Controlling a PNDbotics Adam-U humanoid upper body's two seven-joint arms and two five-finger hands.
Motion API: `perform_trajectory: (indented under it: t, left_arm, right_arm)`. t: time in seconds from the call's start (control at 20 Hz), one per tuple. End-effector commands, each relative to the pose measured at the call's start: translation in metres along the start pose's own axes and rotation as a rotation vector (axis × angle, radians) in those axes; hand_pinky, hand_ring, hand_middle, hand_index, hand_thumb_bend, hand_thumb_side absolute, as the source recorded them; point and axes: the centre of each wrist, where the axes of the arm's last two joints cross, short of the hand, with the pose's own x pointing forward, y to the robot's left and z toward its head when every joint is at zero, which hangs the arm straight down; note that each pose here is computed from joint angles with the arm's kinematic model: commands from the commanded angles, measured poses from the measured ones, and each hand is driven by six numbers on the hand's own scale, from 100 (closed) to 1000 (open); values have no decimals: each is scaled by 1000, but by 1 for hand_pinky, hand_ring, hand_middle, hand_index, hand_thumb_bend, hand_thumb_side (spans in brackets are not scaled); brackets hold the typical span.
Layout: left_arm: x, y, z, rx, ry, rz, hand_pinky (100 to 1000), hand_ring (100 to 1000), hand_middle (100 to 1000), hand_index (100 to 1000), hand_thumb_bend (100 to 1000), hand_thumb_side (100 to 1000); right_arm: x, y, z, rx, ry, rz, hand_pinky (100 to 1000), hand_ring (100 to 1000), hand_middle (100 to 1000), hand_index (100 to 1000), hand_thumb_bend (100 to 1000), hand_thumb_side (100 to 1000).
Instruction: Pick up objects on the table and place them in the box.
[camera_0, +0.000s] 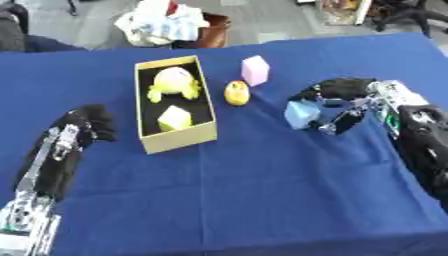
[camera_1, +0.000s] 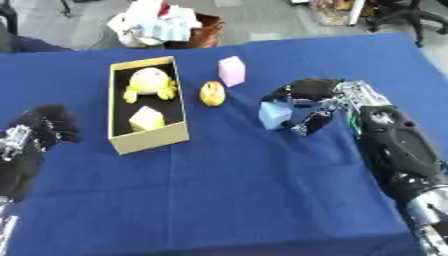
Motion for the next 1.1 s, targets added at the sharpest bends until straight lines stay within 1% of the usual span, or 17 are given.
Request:
perform_trajectory:
  t: [0.05,0.2,0.35,0.5,0.7,0.8,0.95,1.0,1.05,1.1]
  left_arm:
    - [9,5,-3,-5,-33,-24,633,652,630,788,100,793]
    - [9,5,-4,-5,-34,-24,633,652,630,788,100,792]
    - [9,5,-4,-5,-34,-23,633,652,630,788,100,793]
    - [9,5,-3,-8,-31,-22,633,652,629,788,100,793]
    - [9,4,-3,-12,-30,-21,633,652,629,788,100,793]
    - [8,3,-3,-15,-30,-19,633,652,629,788,100,794]
    - [9,2,-4,-21,-33,-16,633,652,629,788,100,793]
    - [9,2,-4,-23,-34,-15,633,652,629,787,100,793]
    - [9,2,-5,-25,-34,-14,633,652,629,788,100,794]
    - [9,1,-5,-29,-36,-13,633,652,629,788,100,793]
  right_arm:
    - [0,-21,-4,-99,-11,26,746,711,480,968,100,147]
    - [3,-31,-9,-157,-31,32,743,701,471,962,100,136]
    - [9,-48,-18,-212,-64,45,742,695,467,961,100,122]
    - [16,-72,-27,-270,-107,58,742,692,466,960,100,110]
    - [32,-109,-46,-332,-183,70,745,693,468,963,100,100]
    - [41,-125,-57,-348,-221,73,747,695,470,965,100,100]
    - [54,-142,-72,-346,-265,72,750,700,474,968,100,100]
    - [58,-146,-78,-343,-278,71,751,700,476,969,100,160]
    - [62,-148,-82,-339,-288,70,751,701,478,970,100,100]
    - [66,-150,-88,-333,-298,67,752,703,483,972,100,102]
